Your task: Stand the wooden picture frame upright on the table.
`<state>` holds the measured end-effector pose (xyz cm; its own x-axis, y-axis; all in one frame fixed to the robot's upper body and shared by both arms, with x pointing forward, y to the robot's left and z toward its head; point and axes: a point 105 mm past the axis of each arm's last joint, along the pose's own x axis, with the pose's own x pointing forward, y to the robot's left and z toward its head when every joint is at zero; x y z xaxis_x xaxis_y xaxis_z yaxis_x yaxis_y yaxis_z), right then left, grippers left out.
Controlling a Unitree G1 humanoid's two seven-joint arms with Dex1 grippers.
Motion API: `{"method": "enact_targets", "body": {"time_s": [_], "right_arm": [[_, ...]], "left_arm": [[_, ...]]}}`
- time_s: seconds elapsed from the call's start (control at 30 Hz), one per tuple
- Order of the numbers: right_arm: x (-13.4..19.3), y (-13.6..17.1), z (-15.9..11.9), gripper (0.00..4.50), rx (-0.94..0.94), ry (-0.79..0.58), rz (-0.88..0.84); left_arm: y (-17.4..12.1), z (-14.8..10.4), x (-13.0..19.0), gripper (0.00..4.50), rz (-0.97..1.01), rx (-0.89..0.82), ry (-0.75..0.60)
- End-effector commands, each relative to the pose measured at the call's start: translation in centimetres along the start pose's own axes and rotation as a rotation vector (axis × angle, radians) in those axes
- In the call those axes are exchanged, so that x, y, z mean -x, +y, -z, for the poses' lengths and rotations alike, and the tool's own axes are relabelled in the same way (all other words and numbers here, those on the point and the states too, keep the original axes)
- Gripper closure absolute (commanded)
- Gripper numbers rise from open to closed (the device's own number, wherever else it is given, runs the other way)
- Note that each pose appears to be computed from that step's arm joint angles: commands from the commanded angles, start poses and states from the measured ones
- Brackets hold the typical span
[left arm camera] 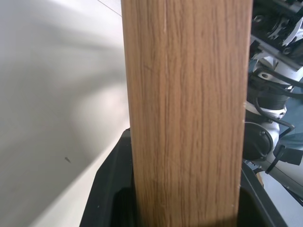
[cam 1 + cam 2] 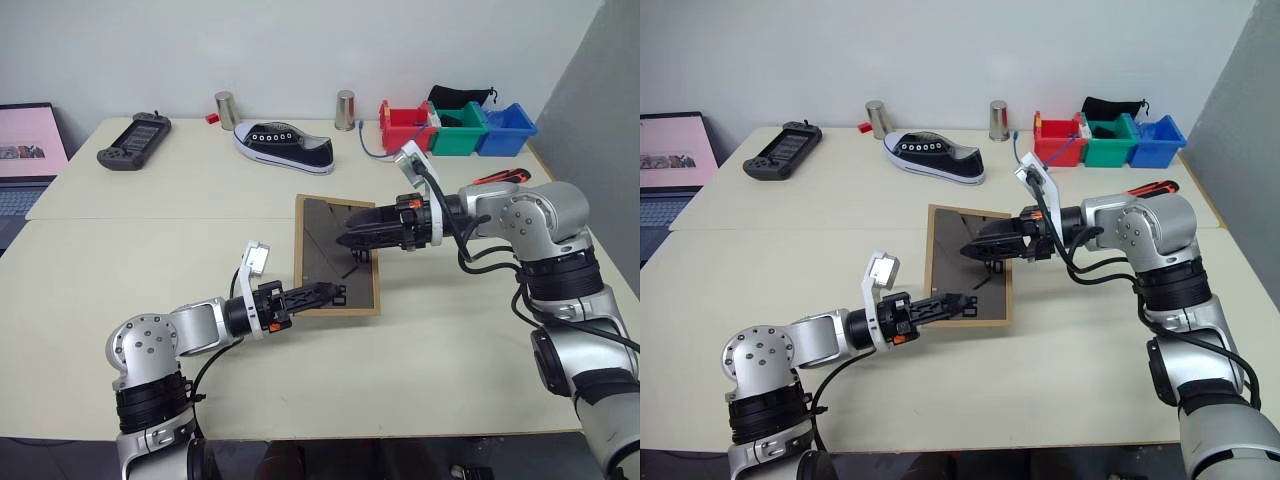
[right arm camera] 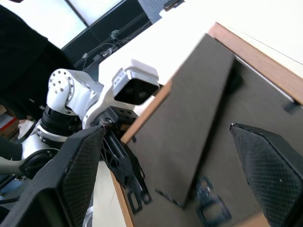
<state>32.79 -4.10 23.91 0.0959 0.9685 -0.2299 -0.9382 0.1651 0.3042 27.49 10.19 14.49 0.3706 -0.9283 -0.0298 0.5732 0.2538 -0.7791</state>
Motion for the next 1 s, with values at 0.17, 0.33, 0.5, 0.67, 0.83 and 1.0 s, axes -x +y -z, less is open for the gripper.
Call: {"method": "enact_targets", "body": {"time_s": [0.17,0.33,0.5,0.67,0.83,1.0], "right_arm": [[-0.9,2.7,-1.1,0.02,0.057,-0.004,-0.116],[-0.9,2.6,-0.6,0.02,0.046,0.000,-0.104],[-0.6,1.9,-0.5,0.02,0.055,-0.001,-0.058],[0.2,0.7,-0.5,0.02,0.075,0.015,0.014],[0.6,0.0,-0.5,0.02,0.078,0.027,0.054],[-0.1,0.5,-0.5,0.02,0.069,0.027,0.028]], "left_arm": [[-1.2,-0.4,-0.1,3.27,0.047,-0.042,-0.014],[-1.3,0.0,-0.1,3.27,0.053,-0.038,-0.007],[-1.5,0.2,-0.1,3.27,0.057,-0.039,-0.003],[-1.4,0.1,0.0,3.27,0.052,-0.039,-0.006],[-1.3,0.1,0.1,3.27,0.045,-0.036,-0.006],[-1.3,0.2,-0.1,3.27,0.045,-0.035,-0.002]]}}
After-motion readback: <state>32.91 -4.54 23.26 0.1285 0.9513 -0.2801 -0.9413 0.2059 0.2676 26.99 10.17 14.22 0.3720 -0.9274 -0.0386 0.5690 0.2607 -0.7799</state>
